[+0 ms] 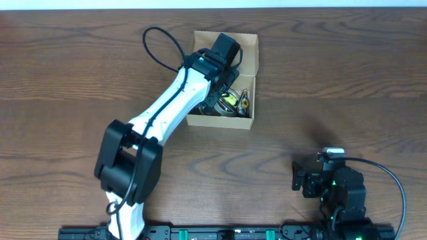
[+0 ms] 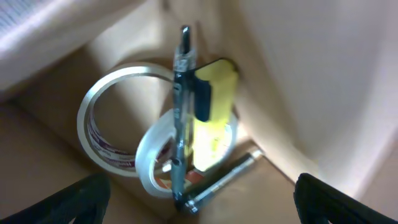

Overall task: Pack container
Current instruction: 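Release the pen and withdraw the left gripper from the box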

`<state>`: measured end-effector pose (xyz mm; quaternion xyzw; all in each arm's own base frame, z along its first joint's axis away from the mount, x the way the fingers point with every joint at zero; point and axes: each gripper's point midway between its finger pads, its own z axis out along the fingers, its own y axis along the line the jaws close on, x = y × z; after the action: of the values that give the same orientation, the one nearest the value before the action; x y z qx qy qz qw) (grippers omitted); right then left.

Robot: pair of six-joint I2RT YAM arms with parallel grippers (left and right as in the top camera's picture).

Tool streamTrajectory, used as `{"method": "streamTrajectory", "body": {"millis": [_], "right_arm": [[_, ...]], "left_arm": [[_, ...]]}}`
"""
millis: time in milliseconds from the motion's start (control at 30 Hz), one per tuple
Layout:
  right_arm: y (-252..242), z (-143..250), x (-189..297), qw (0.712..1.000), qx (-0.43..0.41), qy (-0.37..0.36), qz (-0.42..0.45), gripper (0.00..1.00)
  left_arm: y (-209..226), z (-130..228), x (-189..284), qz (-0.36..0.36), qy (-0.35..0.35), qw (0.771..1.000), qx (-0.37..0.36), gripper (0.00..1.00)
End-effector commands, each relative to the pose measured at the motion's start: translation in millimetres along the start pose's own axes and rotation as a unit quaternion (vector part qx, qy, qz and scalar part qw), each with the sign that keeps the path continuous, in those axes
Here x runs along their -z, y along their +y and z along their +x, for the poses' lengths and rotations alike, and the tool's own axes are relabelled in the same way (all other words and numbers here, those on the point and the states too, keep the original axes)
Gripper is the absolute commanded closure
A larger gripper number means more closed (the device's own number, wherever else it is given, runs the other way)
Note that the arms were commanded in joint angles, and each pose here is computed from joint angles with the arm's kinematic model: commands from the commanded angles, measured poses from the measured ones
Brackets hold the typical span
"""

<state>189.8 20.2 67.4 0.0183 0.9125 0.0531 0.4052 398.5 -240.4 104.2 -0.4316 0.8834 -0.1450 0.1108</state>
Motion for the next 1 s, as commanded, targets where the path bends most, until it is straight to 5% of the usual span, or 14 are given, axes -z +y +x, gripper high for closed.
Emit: {"method": "streamTrajectory", "body": {"millis": [0,300,633,967], "right_arm": [[-2.4,-1.3,0.3,1.0,-0.008,-0.004,0.006,0.01],[-2.4,-1.3,0.3,1.0,-0.008,-0.004,0.006,0.01],[-2.4,-1.3,0.3,1.0,-0.008,-0.004,0.006,0.01],[-2.4,-1.3,0.3,1.0,-0.008,-0.004,0.006,0.01]], "left_arm": [[-7.8,-10.7,29.8,0.03,-0.031,0.999,0.002,0.05],[-4.8,-40.5,92.4,0.058,-0.118,0.991,-0.022,0.05],[60.1,-92.2,179.4,-0.002,-0.227,0.972,-0.054,0.05],[101.1,-149.5,250.8,0.02,-0.287,0.957,-0.036,0.05]]}}
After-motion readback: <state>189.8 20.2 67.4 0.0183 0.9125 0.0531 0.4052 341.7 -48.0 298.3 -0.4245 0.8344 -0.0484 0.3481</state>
